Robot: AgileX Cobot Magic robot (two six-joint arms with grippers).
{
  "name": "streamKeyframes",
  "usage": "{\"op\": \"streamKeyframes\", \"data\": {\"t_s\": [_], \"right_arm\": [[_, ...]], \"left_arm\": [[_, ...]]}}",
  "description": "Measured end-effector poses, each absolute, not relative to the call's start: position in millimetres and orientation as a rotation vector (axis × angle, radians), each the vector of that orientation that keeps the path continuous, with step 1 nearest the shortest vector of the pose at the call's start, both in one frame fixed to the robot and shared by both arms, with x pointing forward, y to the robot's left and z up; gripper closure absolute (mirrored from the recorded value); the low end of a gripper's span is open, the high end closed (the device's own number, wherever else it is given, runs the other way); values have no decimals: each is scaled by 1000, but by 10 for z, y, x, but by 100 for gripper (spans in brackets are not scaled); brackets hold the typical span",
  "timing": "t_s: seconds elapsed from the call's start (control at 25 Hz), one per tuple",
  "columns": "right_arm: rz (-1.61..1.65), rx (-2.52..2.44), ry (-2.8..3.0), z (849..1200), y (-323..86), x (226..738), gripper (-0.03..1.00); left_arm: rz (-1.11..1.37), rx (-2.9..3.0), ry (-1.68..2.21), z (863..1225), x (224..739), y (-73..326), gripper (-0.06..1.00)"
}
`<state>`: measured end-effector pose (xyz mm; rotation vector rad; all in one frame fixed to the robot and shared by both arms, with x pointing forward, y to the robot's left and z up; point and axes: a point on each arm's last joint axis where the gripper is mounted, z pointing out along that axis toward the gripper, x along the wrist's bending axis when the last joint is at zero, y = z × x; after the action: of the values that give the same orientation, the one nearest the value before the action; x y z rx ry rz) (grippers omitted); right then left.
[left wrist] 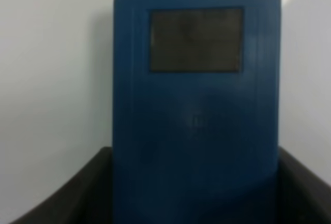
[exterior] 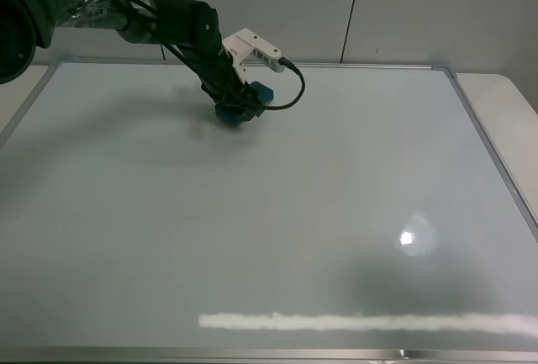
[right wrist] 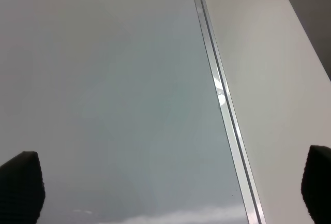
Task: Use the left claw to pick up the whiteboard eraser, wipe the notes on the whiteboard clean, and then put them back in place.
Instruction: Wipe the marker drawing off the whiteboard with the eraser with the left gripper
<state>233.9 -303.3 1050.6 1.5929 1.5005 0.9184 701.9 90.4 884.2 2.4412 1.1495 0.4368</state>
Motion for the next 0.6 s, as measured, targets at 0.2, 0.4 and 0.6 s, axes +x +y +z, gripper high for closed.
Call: {"op": "streamKeyframes", "data": {"t_s": [0.2,0.4,0.6], "right_arm": [[918,1593,1501,10506,-3033,2339,-2],[918,1593,1501,10506,-3033,2339,-2],[918,1593,1501,10506,-3033,2339,-2]], "left_arm": [[430,2431,1209,8872,7035,981,39],[397,2437,1276,8922,6995,1001,39],[348,2507,1348,9020,6899,1069,39]]}}
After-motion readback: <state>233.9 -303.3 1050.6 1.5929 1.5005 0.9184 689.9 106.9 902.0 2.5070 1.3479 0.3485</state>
